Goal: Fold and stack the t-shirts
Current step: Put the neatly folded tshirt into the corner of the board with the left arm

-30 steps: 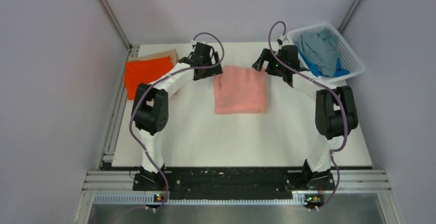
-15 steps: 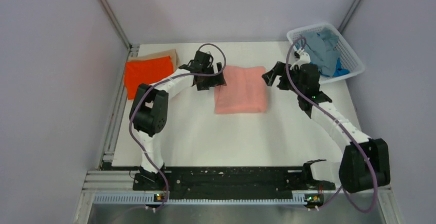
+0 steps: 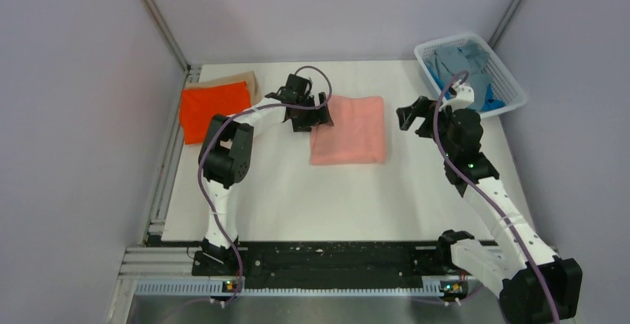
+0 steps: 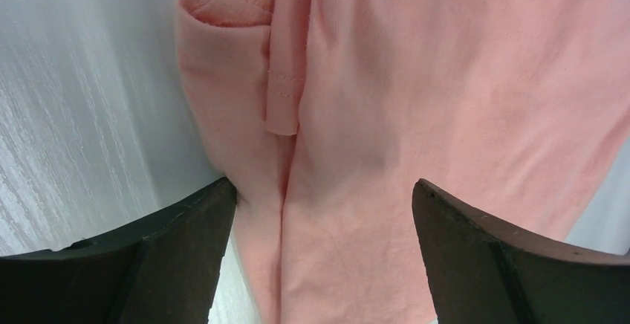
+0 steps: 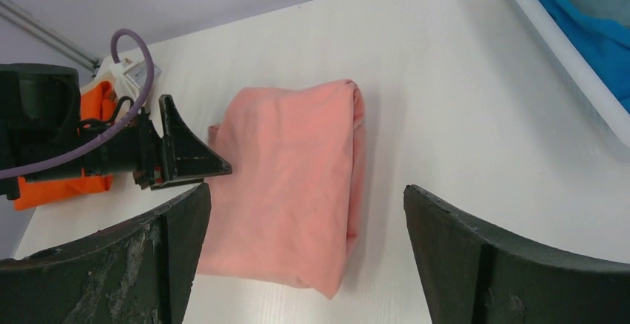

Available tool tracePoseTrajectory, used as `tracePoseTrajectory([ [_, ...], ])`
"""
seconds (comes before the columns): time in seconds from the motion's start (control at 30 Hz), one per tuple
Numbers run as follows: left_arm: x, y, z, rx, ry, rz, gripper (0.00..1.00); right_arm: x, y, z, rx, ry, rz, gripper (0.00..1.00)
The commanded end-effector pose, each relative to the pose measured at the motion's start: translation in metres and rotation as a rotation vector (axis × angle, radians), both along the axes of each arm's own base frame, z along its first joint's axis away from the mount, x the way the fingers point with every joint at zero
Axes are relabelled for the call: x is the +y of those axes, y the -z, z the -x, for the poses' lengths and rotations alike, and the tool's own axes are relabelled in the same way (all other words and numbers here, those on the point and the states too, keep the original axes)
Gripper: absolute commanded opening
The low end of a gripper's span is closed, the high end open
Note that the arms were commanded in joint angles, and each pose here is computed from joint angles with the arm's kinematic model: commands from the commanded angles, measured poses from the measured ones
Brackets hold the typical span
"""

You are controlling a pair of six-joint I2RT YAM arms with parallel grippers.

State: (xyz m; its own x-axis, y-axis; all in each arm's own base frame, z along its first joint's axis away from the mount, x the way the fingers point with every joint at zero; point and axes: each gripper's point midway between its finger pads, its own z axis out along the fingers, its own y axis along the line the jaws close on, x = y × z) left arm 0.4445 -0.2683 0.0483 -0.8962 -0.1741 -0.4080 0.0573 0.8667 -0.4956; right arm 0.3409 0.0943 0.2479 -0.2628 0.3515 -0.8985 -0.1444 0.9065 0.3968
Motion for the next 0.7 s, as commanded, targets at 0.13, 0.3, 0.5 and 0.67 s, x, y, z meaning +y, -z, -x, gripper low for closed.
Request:
tracePoseTrajectory([
  [0.13,-0.008,0.025,0.005,0.025,0.008,-0.073,0.81,-0.005,0.008,-0.002,0.020,0.019,0.034,0.99],
  [0.3,-0.015,0.042,0.012,0.030,-0.003,-0.228,0.72,-0.011,0.009,-0.001,0.021,0.048,0.048,0.99],
  [0.5,-0.035,0.061,0.018,0.020,0.009,-0.390,0.45,-0.014,0.011,0.000,0.022,0.060,0.058,0.99],
  [0.67,-0.036,0.049,0.005,-0.026,-0.020,-0.438,0.00,-0.017,0.010,0.001,0.014,0.075,0.068,0.99],
])
